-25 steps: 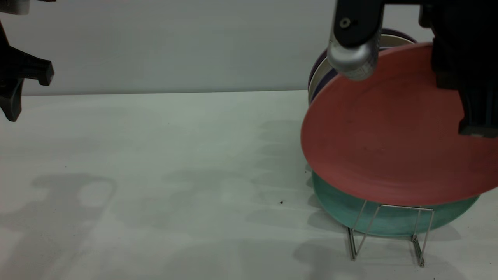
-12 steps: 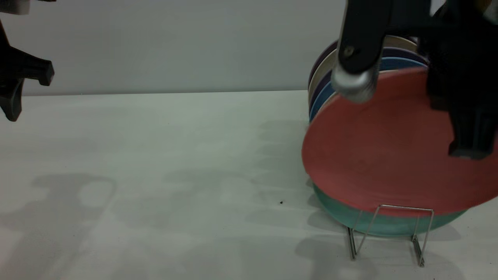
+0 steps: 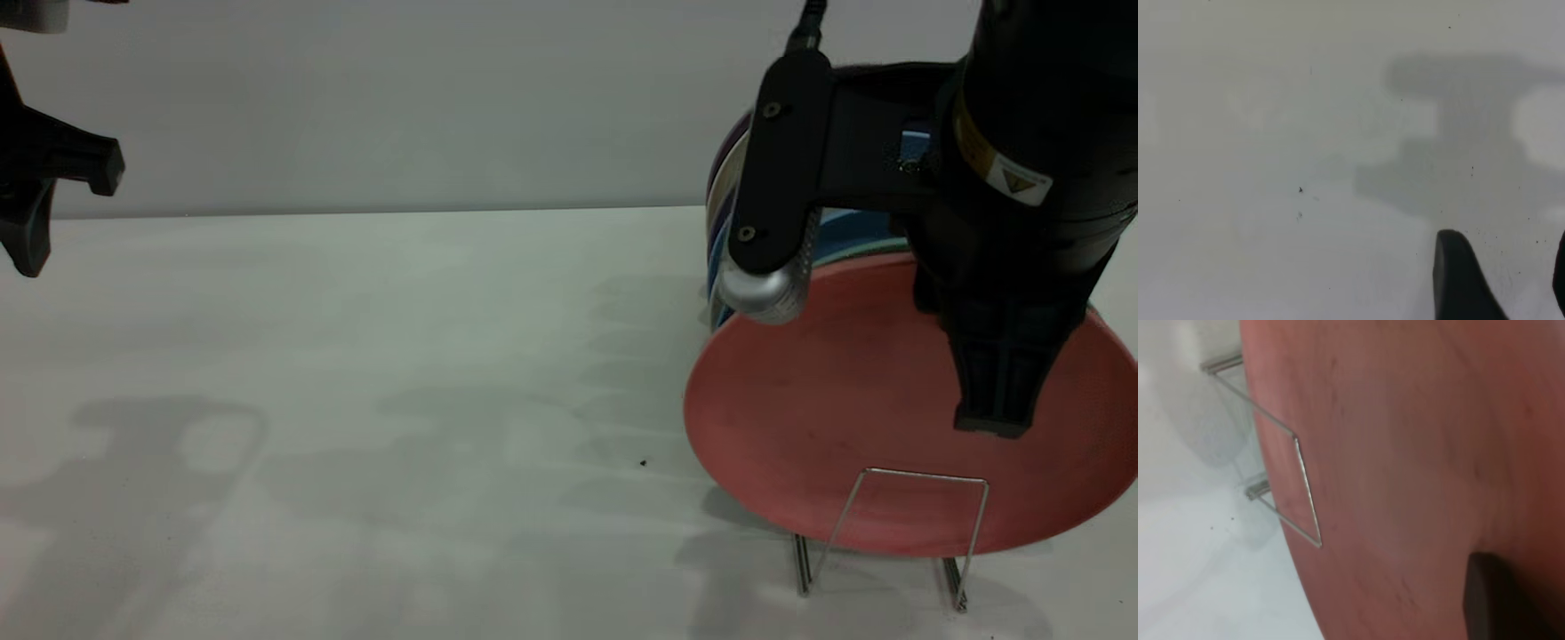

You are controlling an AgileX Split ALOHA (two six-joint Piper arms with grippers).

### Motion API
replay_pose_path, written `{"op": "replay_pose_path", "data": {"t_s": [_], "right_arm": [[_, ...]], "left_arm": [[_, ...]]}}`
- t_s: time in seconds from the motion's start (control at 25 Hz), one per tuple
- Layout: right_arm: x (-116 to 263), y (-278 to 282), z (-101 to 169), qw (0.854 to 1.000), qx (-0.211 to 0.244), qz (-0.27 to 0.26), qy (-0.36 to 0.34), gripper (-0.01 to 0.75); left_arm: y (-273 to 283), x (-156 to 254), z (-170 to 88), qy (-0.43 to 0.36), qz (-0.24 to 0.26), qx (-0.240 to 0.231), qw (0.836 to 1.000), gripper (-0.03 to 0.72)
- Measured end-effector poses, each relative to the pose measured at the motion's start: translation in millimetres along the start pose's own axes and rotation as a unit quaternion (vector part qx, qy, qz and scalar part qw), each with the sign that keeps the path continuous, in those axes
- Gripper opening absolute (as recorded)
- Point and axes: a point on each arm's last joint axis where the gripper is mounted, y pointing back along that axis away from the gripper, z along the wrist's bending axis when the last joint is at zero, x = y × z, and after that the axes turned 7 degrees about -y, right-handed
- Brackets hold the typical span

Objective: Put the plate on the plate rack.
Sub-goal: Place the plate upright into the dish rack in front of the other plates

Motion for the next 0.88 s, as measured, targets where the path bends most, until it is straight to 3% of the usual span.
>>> {"op": "replay_pose_path", "data": {"t_s": [0.52,0.88], "right_arm": [[-1,-11,6,0.999,-0.025,0.010,-0.017,0.117],[1,-11,9,0.999,-0.040,0.023,-0.030,0.334]], "left_arm": [[0,0,0,0.000,-0.002,0.001,1.000,0.381],[0,0,0,0.000,-0.002,0.001,1.000,0.381]]}}
